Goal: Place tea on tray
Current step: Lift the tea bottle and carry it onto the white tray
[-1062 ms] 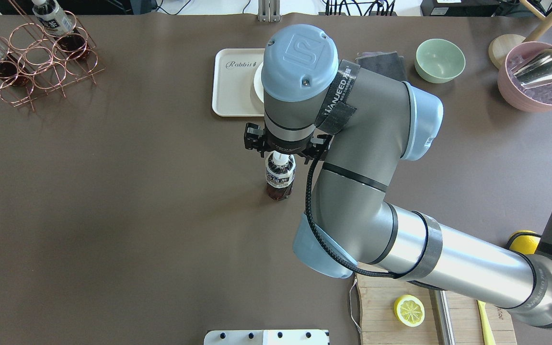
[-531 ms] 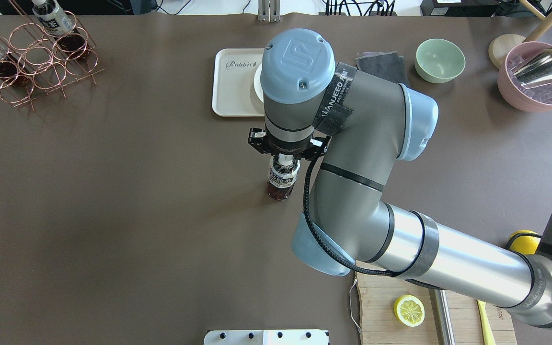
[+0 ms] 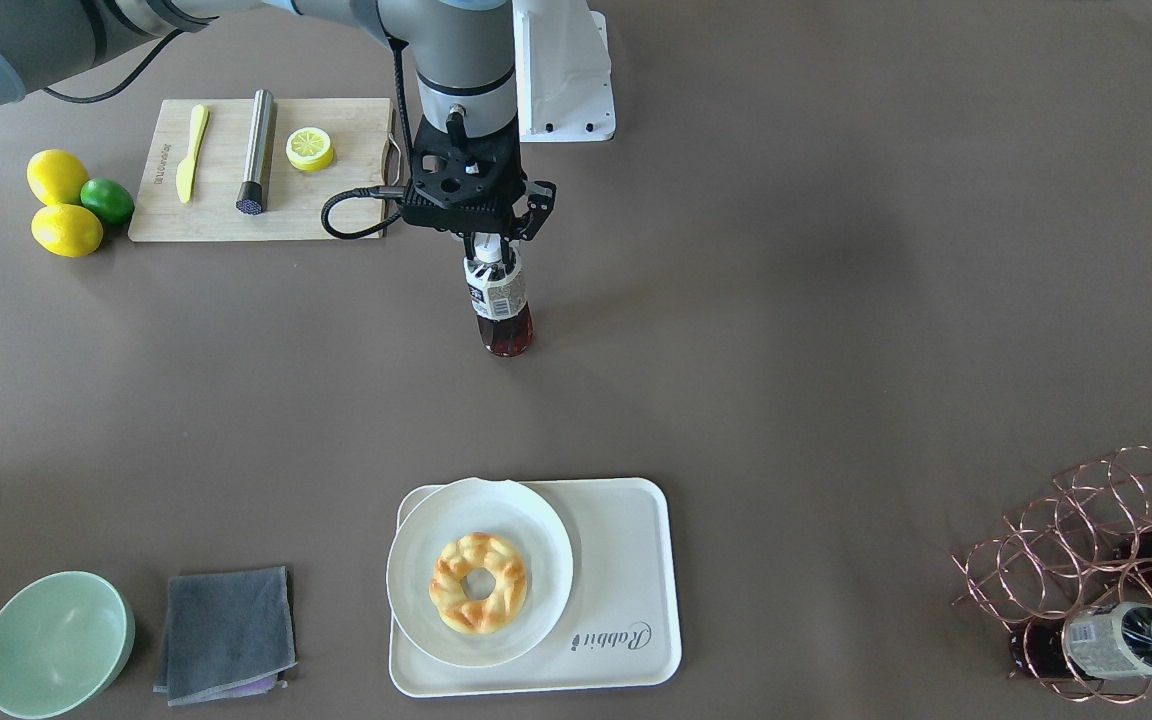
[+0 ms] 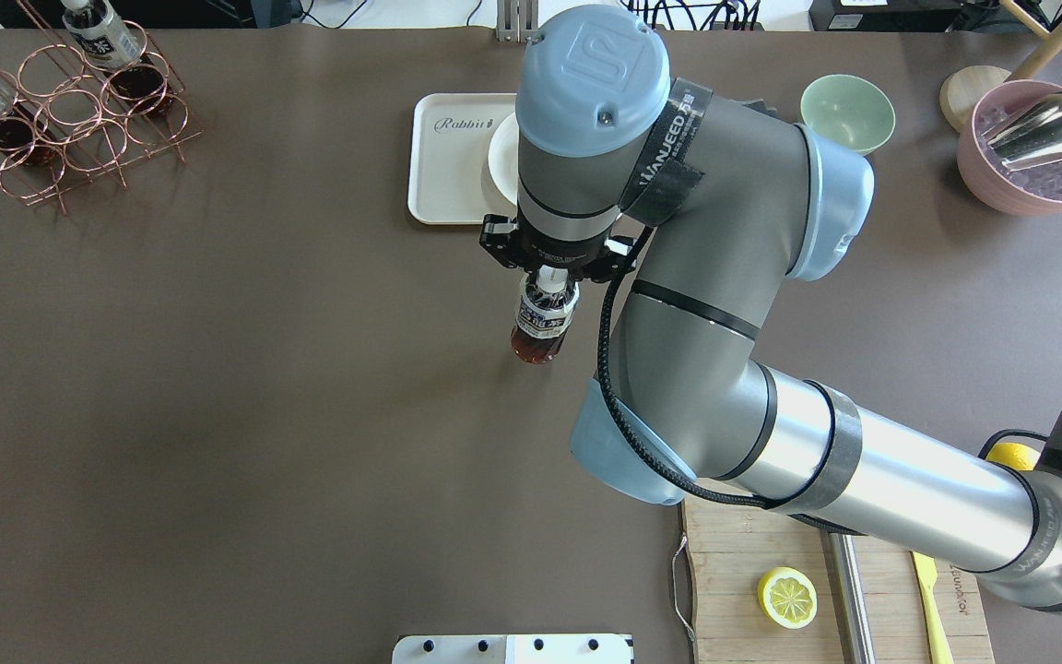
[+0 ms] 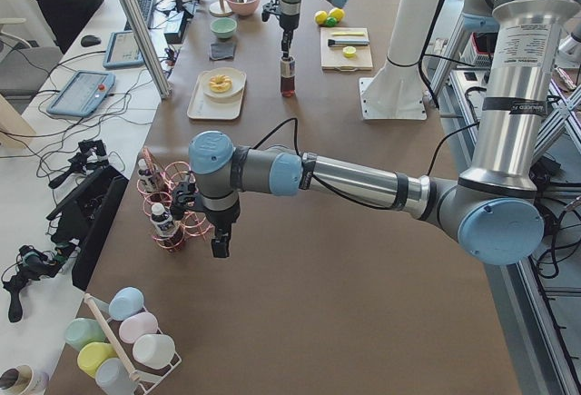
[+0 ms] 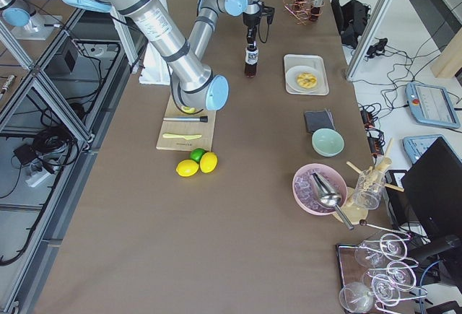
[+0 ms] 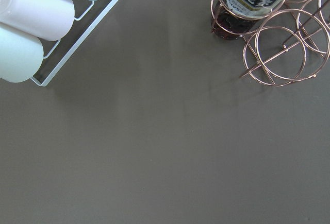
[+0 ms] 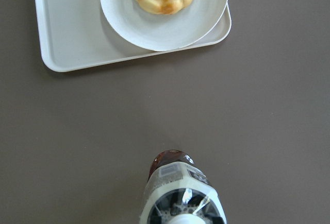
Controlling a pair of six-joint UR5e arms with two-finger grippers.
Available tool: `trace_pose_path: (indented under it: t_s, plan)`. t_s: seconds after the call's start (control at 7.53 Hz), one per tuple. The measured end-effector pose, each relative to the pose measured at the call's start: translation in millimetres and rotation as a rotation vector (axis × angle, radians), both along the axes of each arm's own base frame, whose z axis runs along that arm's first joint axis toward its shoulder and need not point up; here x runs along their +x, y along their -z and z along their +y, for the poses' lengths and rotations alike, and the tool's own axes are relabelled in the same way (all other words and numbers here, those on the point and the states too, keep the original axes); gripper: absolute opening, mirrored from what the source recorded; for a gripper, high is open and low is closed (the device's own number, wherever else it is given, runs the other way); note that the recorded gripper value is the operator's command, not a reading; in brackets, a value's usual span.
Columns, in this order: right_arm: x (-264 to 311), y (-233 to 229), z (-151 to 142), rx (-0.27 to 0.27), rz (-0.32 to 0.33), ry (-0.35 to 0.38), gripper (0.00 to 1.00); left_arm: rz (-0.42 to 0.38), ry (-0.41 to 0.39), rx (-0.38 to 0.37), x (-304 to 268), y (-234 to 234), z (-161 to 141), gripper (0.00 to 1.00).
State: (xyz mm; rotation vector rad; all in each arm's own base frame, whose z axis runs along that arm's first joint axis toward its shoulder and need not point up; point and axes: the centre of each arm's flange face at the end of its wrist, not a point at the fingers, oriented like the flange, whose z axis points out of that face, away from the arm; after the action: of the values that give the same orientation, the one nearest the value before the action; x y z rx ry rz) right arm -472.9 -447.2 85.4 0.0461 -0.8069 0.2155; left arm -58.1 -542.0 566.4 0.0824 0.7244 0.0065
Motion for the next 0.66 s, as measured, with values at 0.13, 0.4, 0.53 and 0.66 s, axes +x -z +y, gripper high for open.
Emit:
trace_pose_path:
  t_s: [0.13, 0.4, 0.53, 0.66]
  plan:
    - [11.0, 6.2, -6.9, 0.001, -0.012, -0.008, 0.0, 0.002, 0.009, -0.004, 0.1, 2.1, -1.0, 0.98]
    - [20.0, 14.7, -18.4, 0.014, -0.018, -0.006, 0.0, 0.004, 0.024, -0.011, 0.2, 6.0, -2.9, 0.98]
    - [16.3, 26.2, -29.6, 0.016, -0.014, -0.009, 0.0, 0.004, 0.026, -0.009, 0.3, 7.7, -4.0, 0.98]
    - [5.7, 46.8, -48.1, 0.007, 0.007, -0.016, 0.0, 0.004, 0.027, -0.007, 0.3, 9.4, -5.9, 0.98]
